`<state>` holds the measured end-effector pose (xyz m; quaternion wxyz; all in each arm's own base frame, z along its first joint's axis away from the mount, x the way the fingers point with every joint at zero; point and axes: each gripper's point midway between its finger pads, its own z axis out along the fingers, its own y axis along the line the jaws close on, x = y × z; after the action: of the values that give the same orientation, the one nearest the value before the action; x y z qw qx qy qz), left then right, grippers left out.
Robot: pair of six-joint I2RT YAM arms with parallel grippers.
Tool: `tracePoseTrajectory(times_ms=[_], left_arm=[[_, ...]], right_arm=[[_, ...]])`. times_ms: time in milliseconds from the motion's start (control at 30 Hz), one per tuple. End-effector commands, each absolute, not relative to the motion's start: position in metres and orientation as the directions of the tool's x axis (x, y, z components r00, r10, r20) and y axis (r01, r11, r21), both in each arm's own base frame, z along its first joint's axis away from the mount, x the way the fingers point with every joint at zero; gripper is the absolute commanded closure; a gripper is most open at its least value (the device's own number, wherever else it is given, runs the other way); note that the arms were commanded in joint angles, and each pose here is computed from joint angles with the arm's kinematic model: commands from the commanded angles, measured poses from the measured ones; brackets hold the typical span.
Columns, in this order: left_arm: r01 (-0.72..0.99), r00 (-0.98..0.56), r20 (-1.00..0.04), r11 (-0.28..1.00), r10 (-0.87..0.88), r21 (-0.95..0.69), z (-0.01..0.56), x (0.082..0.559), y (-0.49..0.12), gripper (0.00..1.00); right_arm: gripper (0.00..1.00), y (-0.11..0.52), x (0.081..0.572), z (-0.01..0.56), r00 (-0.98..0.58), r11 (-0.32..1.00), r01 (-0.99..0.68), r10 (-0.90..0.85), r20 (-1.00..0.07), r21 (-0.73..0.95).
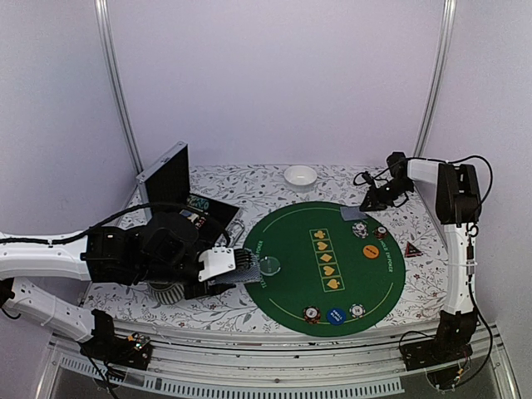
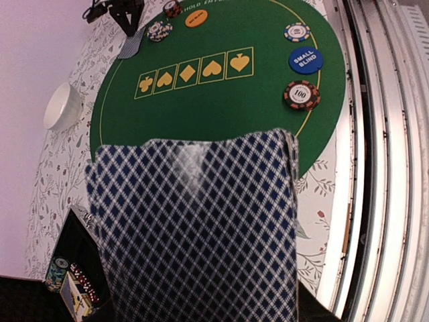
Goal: Distribute texas hold em gaming equipment
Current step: Distribute the poker card in the big blind area, then pick up the poker card from the face-down deck piles.
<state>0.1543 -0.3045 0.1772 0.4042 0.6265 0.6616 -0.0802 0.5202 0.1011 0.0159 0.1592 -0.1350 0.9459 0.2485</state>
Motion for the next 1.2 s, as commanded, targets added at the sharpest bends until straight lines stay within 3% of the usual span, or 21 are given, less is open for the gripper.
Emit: tracePoseTrajectory(times_ms=[0, 100, 300, 433, 533, 633, 800, 1000, 1167], left_arm=[[0.885, 0.099, -0.644, 0.228, 0.758, 0.405, 0.182, 0.162, -0.304, 0.45], [0.886, 0.099, -0.644, 0.228, 0.759, 0.404, 0.183, 0.162, -0.304, 0.45], [0.885, 0.101, -0.646, 0.227, 0.757, 0.405, 0.184, 0.162, -0.305, 0.46], [0.888, 0.103, -0.647, 0.224, 0.755, 0.402, 0.184, 0.161, -0.305, 0.46], [0.887, 0.104, -0.650, 0.225, 0.753, 0.403, 0.185, 0.162, -0.305, 0.46], [0.888, 0.106, -0.651, 0.223, 0.752, 0.403, 0.185, 0.161, -0.305, 0.46], [0.885, 0.107, -0.658, 0.230, 0.746, 0.405, 0.188, 0.162, -0.304, 0.46], [0.885, 0.115, -0.673, 0.233, 0.730, 0.403, 0.193, 0.160, -0.304, 0.46], [0.886, 0.119, -0.681, 0.233, 0.723, 0.402, 0.197, 0.159, -0.304, 0.46]], right_arm=[[0.68, 0.091, 0.519, 0.006, -0.912, 0.871, -0.337, -0.208, -0.353, 0.358], [0.47, 0.082, 0.526, 0.022, -0.900, 0.896, -0.330, -0.204, -0.385, 0.296], [0.23, 0.064, 0.544, 0.138, -0.792, 0.970, -0.230, -0.141, -0.594, 0.077], [0.01, 0.123, 0.511, 0.225, -0.624, 0.956, -0.293, -0.187, -0.759, 0.005], [0.01, 0.216, 0.451, 0.270, -0.482, 0.842, -0.537, -0.246, -0.841, 0.061], [0.01, 0.306, 0.367, 0.296, -0.384, 0.599, -0.778, -0.220, -0.897, 0.187], [0.01, 0.396, 0.237, 0.294, -0.356, 0.220, -0.924, -0.190, -0.915, 0.314], [0.01, 0.437, 0.179, 0.251, -0.441, 0.134, -0.898, -0.265, -0.857, 0.420], [0.01, 0.462, 0.173, 0.232, -0.477, 0.121, -0.878, -0.279, -0.834, 0.462]])
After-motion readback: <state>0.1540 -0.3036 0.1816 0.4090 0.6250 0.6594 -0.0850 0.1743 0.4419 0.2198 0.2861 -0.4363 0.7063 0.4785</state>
